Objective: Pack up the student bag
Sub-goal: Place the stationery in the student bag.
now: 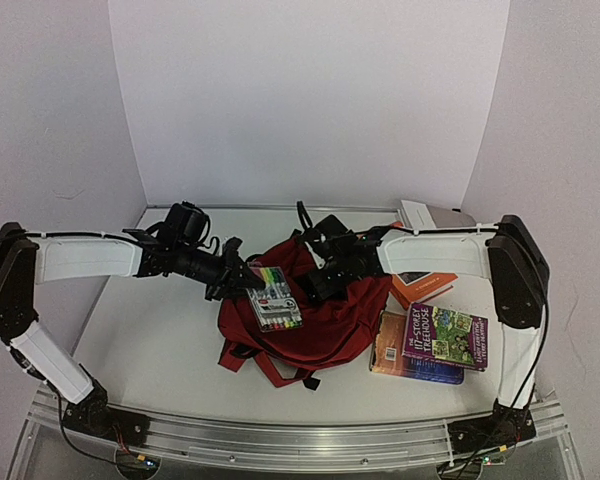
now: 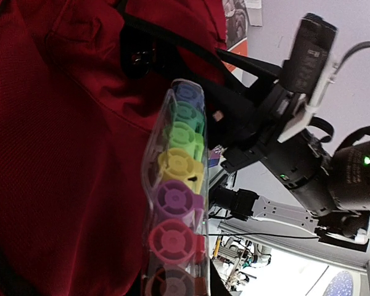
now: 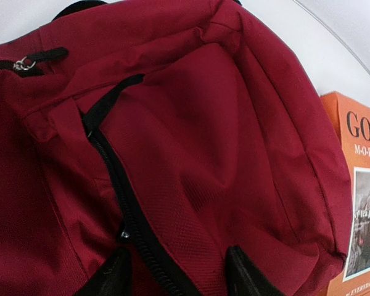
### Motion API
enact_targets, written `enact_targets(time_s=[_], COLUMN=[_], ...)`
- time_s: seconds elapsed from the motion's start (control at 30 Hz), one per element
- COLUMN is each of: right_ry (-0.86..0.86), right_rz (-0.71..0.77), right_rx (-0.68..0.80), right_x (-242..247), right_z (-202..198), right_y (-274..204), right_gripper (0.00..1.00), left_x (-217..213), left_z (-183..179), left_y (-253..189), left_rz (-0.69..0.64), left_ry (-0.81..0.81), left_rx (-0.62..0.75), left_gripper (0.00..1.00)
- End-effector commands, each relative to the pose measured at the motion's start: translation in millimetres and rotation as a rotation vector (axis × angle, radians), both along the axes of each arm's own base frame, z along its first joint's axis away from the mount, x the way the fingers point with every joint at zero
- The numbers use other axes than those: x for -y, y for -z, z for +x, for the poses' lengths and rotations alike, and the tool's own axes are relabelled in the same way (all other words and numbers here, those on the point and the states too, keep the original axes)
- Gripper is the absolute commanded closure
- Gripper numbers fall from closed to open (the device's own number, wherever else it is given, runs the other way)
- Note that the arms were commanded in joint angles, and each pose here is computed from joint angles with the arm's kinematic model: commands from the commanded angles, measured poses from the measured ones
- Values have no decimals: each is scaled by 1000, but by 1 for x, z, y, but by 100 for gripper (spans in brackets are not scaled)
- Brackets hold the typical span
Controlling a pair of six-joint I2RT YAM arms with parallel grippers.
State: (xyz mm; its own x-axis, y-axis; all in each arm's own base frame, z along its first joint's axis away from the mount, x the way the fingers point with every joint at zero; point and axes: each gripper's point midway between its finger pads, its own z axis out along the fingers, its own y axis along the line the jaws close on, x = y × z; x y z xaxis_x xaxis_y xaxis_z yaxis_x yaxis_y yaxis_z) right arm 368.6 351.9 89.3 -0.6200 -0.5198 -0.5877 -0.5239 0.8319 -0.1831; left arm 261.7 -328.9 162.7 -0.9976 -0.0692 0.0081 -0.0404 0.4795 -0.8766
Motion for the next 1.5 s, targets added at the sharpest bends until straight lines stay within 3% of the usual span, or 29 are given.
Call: enact_targets(time_s=[0.0, 0.1, 0.37, 0.97, 1.47], right_ry=[-16, -3, -5, 7, -17], right_rz=[152, 267, 425, 464, 530], right_rx=[19, 15, -21, -38, -91], right_x=[-28, -34, -40, -45, -59], right_z=[6, 0, -19, -29, -49], right_y=[-32, -53, -73, -70, -65], right_gripper=[86, 100, 100, 100, 100], left_x=[18, 20, 30, 48, 69], left_z=[11, 11, 16, 19, 56], left_y=[-6, 13, 36, 65, 81], left_rz=[-59, -39, -67, -77, -60], left_ry=[22, 36, 58, 139, 124], left_rx=[-4, -40, -80, -151, -71], left_gripper=[100, 100, 100, 100, 100])
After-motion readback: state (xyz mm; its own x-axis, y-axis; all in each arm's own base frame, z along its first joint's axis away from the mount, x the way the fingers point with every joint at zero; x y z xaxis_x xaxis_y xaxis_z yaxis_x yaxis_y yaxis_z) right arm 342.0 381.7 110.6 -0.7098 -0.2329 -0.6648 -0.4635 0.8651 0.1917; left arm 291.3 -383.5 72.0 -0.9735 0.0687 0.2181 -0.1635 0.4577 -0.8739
